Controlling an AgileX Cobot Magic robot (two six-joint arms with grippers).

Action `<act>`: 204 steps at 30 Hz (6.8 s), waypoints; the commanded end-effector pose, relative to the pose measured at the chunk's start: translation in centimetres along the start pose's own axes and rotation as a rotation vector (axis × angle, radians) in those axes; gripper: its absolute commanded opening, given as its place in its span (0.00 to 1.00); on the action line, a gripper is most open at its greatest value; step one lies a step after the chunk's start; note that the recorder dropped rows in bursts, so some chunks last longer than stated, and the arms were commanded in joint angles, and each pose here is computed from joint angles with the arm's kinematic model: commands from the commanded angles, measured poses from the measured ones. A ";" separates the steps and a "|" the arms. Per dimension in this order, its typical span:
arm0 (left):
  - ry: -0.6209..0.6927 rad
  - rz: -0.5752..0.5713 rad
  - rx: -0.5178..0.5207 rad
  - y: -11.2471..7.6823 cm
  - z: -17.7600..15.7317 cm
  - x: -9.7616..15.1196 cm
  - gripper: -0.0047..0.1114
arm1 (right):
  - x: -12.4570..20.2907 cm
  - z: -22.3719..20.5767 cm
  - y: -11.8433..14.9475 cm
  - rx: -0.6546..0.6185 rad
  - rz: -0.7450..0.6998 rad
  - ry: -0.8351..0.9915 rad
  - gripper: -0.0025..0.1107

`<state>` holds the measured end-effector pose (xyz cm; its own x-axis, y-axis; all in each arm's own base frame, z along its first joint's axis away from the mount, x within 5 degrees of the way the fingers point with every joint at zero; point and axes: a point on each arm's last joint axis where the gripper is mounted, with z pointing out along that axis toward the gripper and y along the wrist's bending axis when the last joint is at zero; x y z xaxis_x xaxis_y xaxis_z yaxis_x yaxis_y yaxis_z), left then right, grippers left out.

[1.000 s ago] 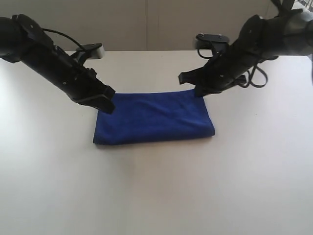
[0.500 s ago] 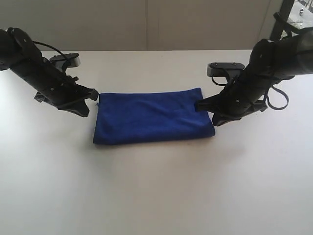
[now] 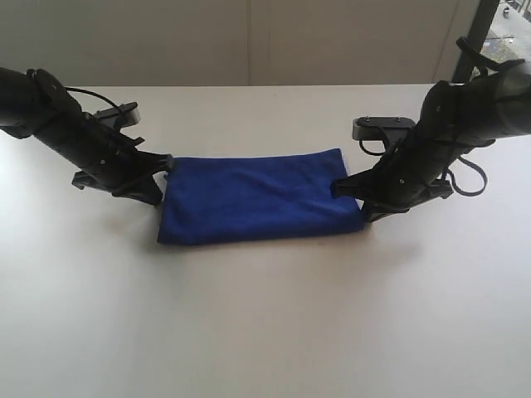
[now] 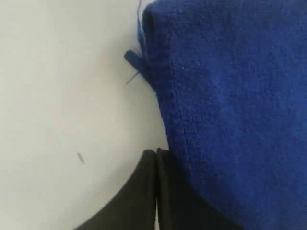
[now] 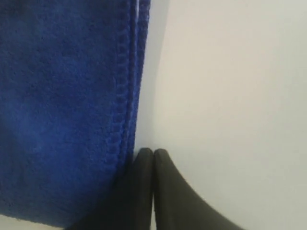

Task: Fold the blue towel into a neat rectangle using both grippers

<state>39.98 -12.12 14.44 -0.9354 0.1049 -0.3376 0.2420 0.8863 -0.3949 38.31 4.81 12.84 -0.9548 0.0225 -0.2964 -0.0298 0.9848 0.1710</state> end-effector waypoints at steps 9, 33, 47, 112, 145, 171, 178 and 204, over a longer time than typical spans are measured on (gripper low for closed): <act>-0.054 -0.019 0.115 -0.5 1.6 -1.4 0.04 | 1.6 0.6 1.3 -0.019 -0.040 0.140 0.02; 0.020 0.028 0.078 3.1 -9.5 -0.1 0.04 | 0.0 -7.7 -1.2 0.048 -0.004 -0.064 0.02; 0.061 0.035 0.012 1.2 -5.7 4.9 0.04 | 3.1 -2.2 -0.3 0.057 -0.032 -0.058 0.02; -0.384 0.083 -0.069 -2.7 -19.5 16.3 0.04 | 13.8 -19.4 -1.2 0.059 0.011 -0.512 0.02; -0.709 0.135 -0.184 -1.9 -18.4 26.2 0.04 | 25.5 -21.5 -1.2 0.078 -0.069 -0.825 0.02; -0.713 0.136 -0.188 -1.9 -18.4 26.2 0.04 | 27.4 -23.3 -1.1 0.108 -0.051 -1.007 0.02; -0.713 0.136 -0.188 -1.9 -18.4 26.2 0.04 | 28.1 -23.9 -1.2 0.139 -0.030 -1.067 0.02; -0.714 0.136 -0.189 -1.9 -18.4 26.2 0.04 | 29.4 -22.0 -2.1 0.250 -0.071 -1.080 0.02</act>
<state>10.42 -2.69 22.12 -0.4904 -0.0282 -0.8710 0.2367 0.9576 -0.1643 3.73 -0.32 24.67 -0.1939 -0.0173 -0.9809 0.0862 0.9957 -0.0346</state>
